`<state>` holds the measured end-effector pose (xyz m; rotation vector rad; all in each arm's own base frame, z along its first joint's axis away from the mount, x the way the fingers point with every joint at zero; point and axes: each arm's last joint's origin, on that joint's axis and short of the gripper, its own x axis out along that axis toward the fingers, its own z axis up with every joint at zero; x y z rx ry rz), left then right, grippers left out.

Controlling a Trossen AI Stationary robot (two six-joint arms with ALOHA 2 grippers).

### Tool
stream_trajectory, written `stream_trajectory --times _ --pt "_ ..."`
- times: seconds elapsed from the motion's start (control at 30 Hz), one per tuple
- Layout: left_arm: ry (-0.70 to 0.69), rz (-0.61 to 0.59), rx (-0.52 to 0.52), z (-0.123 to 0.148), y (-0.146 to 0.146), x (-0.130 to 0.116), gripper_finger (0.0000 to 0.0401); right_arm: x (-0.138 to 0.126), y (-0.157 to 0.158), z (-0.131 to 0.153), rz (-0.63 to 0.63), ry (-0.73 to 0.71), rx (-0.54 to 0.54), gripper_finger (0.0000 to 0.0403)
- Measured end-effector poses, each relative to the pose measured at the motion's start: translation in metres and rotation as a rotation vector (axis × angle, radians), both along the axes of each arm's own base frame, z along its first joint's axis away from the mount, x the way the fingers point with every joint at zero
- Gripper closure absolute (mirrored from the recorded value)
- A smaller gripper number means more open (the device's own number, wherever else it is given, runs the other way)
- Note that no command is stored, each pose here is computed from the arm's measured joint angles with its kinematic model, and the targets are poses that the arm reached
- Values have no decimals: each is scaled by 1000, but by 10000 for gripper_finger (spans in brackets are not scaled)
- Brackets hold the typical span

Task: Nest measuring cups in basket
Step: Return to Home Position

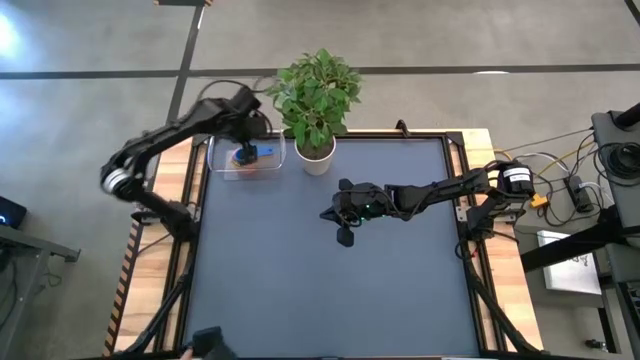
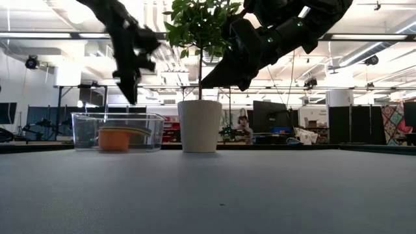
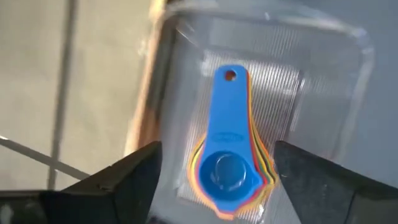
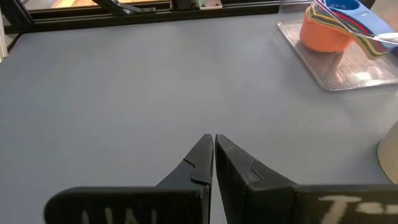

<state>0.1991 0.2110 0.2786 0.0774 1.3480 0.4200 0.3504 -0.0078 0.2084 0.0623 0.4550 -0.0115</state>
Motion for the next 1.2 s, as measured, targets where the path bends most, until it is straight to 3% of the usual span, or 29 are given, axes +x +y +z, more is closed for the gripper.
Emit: stream_trajectory --times 0.1,0.23,0.4,0.57,0.73,0.83,0.93,1.2 --pt "-103 29 73 32 -18 -17 136 0 0 1 1 -6 -2 394" --pt "-399 56 152 69 -49 -43 186 0 0 2 9 -21 -21 394" --pt "-817 57 225 80 -97 -80 279 -7 0 14 17 -27 -38 394" --pt "-1183 -13 236 55 -139 -109 386 -41 4 31 25 -74 -43 394" --pt "-1387 -72 228 16 -164 -129 395 -99 4 37 -39 -335 -28 394" --pt "-1451 -81 225 -7 -170 -135 399 -130 4 32 -37 -481 -59 394" --pt "-1487 -65 212 -28 -172 -138 400 -151 4 22 -36 -513 -95 394" --pt "-1457 -25 158 -72 -163 -126 401 -197 -2 8 -240 -333 -175 394"
